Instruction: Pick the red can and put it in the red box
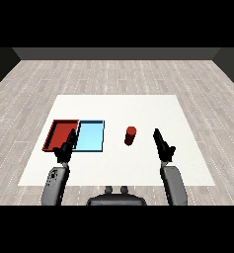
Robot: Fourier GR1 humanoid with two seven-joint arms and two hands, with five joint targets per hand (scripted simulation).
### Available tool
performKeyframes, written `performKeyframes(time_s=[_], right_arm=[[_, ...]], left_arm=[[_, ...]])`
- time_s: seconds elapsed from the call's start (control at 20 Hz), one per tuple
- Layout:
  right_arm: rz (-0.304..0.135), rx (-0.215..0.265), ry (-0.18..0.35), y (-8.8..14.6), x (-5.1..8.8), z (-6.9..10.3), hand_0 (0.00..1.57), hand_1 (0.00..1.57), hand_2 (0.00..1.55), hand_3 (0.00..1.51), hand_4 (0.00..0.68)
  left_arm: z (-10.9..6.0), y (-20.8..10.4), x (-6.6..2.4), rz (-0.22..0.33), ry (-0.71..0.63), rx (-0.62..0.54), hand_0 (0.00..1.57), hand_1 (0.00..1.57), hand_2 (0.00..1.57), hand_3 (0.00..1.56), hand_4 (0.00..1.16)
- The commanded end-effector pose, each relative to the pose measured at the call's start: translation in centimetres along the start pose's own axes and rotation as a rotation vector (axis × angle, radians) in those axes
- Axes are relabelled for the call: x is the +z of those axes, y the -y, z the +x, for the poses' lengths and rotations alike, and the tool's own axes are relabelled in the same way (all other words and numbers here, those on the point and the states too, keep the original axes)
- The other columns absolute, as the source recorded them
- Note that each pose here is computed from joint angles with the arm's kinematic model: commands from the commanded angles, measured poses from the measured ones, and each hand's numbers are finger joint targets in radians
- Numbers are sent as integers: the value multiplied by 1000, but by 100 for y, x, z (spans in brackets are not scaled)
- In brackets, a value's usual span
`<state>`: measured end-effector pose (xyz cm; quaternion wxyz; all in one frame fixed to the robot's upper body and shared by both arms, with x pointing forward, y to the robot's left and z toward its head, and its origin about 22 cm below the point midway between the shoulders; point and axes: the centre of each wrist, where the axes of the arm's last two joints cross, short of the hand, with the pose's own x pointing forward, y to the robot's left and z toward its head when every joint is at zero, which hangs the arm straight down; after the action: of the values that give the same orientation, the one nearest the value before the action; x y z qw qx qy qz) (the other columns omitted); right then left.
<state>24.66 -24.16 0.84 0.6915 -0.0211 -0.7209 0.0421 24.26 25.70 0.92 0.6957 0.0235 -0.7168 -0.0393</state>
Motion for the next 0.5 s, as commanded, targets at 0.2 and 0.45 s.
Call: performKeyframes(time_s=[0.2,0.45], right_arm=[[-16,32,-35,730,105,-37,0,0,0,0,0],[14,-102,289,813,179,110,0,0,0,0,0]], left_arm=[[-97,-70,80,38,-80,-55,0,0,0,0,0],[26,-8,100,53,391,72,0,0,0,0,0]])
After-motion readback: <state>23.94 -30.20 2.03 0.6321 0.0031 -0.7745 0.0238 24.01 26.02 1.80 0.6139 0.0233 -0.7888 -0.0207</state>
